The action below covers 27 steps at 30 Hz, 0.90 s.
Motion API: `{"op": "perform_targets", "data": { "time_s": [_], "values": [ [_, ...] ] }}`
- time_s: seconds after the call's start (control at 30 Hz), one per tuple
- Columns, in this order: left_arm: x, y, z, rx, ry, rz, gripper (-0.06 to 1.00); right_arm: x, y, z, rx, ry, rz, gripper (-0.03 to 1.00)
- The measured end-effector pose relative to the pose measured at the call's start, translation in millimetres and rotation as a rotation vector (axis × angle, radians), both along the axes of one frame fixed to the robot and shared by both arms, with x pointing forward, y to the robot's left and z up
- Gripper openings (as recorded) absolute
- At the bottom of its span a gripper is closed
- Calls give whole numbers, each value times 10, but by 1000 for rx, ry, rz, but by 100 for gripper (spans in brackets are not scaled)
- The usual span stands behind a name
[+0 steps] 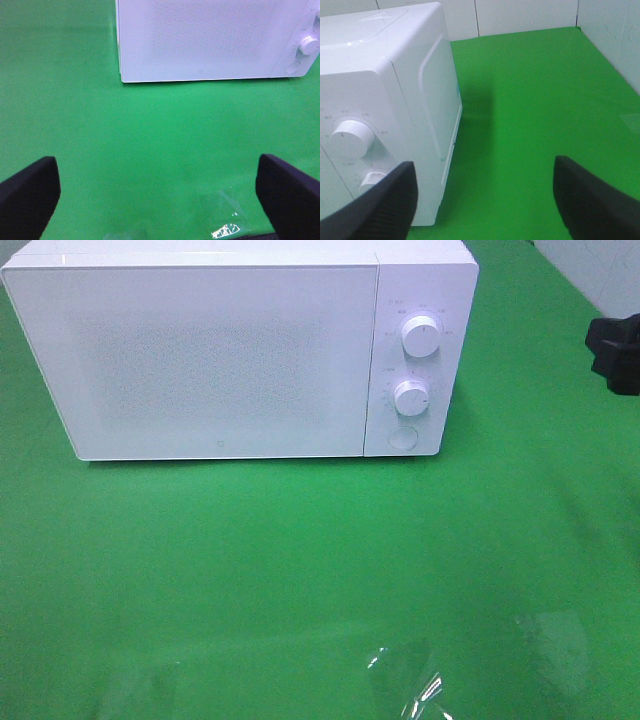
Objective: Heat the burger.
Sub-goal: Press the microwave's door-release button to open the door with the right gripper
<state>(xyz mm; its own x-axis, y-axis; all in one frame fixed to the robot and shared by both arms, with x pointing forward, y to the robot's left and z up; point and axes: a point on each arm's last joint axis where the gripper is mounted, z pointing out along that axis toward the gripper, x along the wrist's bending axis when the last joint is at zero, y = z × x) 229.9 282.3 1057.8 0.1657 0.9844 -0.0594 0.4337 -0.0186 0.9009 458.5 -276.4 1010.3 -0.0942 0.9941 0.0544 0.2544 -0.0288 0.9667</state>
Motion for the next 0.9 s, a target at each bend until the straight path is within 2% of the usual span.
{"op": "perform_targets", "data": {
  "time_s": [0.23,0.5,0.9],
  "values": [
    [0,0,0,0,0,0,98,56,16,-264,-39,-35,-58,73],
    [0,0,0,0,0,0,98,-41,286,-424,-75,-61,-65,73],
    [0,0,0,0,0,0,98,-142,670,-602,-53,-71,-91,73]
  ]
}}
